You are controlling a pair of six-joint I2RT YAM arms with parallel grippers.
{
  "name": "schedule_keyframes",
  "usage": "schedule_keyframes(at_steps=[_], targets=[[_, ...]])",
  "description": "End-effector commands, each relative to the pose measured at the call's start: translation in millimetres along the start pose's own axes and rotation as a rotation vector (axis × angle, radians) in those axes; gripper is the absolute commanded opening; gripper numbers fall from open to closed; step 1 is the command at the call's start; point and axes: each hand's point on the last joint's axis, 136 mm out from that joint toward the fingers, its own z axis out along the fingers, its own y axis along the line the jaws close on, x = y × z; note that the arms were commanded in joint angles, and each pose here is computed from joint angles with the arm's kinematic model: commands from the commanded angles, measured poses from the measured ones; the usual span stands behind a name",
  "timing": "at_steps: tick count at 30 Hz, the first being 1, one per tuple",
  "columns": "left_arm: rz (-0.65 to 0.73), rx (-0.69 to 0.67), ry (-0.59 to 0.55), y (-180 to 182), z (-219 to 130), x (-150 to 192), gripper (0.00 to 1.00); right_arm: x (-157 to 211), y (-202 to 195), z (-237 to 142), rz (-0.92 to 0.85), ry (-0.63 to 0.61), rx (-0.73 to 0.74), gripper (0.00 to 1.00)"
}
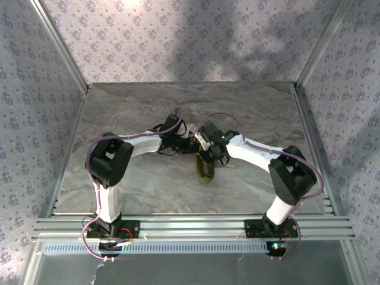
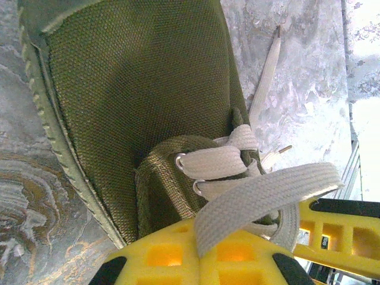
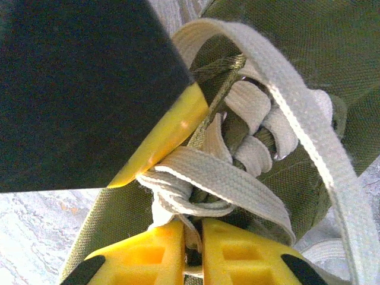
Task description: Tie the shoes
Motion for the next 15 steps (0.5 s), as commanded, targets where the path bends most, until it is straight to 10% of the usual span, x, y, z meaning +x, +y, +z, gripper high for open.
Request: schedule_keyframes(at_steps=[1,15], targets=[[0.025,0.027,-0.005,-9.4,-1.3,-2.5,0.0,-1.5,0.2,-4.4,-0.013,0.005,0.012,0.09],[0.047,0.012,-0.074,-16.4,-17.2,-15.6,0.0,-19.0,-8.5,-44.8,0.08,-0.175,-0.017,0.0]])
